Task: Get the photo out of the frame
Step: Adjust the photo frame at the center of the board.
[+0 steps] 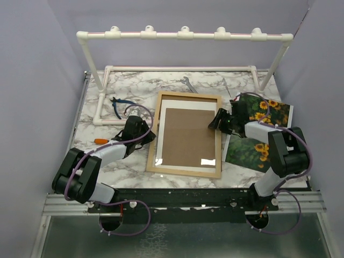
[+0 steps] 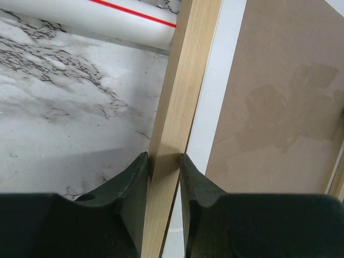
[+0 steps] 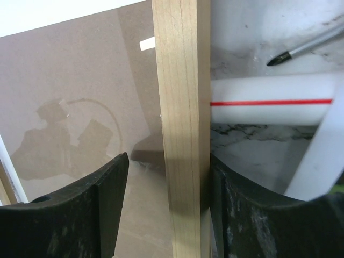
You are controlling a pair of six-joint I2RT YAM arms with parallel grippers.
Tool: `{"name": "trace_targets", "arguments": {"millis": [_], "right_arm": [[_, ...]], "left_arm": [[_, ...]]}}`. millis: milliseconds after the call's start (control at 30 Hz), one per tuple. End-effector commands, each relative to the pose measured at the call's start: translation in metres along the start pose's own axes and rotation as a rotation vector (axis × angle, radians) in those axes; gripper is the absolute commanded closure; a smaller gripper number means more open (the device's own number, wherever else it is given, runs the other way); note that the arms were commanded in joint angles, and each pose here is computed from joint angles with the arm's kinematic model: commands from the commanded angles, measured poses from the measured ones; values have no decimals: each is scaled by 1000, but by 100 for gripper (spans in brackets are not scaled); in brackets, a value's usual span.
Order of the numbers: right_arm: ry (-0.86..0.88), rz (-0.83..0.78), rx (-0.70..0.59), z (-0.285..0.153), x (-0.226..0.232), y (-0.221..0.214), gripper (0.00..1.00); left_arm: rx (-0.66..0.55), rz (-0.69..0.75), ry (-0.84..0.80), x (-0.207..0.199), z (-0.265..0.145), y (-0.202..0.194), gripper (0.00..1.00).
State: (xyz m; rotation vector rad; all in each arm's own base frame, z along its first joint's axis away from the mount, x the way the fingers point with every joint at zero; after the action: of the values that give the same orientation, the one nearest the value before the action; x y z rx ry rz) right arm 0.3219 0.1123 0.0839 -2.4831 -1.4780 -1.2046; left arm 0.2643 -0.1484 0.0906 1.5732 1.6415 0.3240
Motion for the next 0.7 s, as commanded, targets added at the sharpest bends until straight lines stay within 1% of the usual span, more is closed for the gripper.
{"name": "trace_targets", "arguments": {"millis": [0, 167, 300, 433, 467, 667], "right_arm": [[83, 1, 28, 12, 28, -1, 39], [65, -4, -3, 12, 32, 5, 38], [96, -15, 22, 16, 45, 1, 38], [109, -14, 29, 21, 52, -6, 37], [110, -12, 30, 22, 52, -6, 35], [21, -48, -53, 11, 48, 5, 3]], "left_arm": [[-1, 14, 105, 14, -3, 3, 73], [4, 16, 93, 14, -5, 2, 73], [-8, 2, 125, 19, -6, 4, 73], [-14, -7, 114, 17, -8, 7, 73], [-14, -11, 107, 17, -8, 8, 73], [-4, -19, 62, 13, -10, 3, 73]]}}
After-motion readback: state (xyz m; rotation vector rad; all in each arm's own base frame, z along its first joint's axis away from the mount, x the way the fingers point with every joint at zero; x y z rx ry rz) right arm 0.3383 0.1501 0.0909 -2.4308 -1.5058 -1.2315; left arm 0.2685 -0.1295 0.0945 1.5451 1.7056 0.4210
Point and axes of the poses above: each gripper's point midway between its finger pads, its own z axis out along the fingers, its own x axis along the line the jaws close on, y = z × x, the point moved 7 cm from there along -z, back along the fingers, and after that the axes turned 14 degrees about z, right-handed, at the moved point
